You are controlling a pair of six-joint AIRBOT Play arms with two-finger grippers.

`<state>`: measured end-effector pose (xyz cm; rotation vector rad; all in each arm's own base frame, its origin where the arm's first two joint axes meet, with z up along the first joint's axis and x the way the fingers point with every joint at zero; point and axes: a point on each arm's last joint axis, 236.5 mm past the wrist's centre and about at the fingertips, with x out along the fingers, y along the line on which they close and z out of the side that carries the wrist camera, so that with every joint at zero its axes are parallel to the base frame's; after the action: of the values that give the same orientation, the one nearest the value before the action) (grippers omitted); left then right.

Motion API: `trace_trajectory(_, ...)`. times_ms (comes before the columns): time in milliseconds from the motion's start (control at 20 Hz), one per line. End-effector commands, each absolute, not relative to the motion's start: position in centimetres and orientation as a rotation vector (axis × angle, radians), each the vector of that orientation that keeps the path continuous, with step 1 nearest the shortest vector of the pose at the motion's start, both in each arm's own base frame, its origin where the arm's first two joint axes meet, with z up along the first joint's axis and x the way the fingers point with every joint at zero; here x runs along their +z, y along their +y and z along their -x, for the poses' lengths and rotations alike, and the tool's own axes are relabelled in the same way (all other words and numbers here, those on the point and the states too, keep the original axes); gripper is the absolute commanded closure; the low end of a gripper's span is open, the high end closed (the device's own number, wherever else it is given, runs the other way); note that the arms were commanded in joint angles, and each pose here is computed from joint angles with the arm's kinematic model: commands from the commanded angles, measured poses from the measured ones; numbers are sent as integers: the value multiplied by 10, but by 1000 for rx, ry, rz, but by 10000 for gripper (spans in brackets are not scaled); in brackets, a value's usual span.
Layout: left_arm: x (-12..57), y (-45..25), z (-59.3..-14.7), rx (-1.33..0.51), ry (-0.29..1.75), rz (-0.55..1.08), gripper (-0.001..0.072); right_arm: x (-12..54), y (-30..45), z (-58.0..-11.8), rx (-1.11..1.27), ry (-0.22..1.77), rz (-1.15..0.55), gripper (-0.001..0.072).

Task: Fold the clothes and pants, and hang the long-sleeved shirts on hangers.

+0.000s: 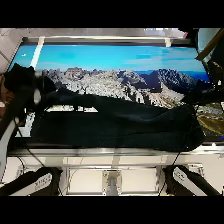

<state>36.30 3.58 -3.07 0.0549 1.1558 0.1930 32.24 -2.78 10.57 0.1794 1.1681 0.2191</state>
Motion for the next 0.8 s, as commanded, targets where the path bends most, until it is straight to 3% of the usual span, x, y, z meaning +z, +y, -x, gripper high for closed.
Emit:
trace_trajectory(0,-64,51,-310,281,1165,5,186,106,-28,-320,217,1175,-180,377)
trace_trajectory(50,-43,53,-326,296,1085,44,75,106,-28,-320,217,1174,-180,377)
trace_trajectory(200,83,58,-407,274,664,150,75,107,-29,-322,212,1165,-178,378)
trace_trajectory(300,134,68,-437,282,578,141,75,109,-32,-329,198,1134,-174,378)
trace_trajectory(400,131,74,-461,296,675,99,75,113,-35,-340,181,1085,-172,378)
trace_trajectory(750,1,24,-530,76,1167,126,78,116,-35,-346,179,1058,-177,378)
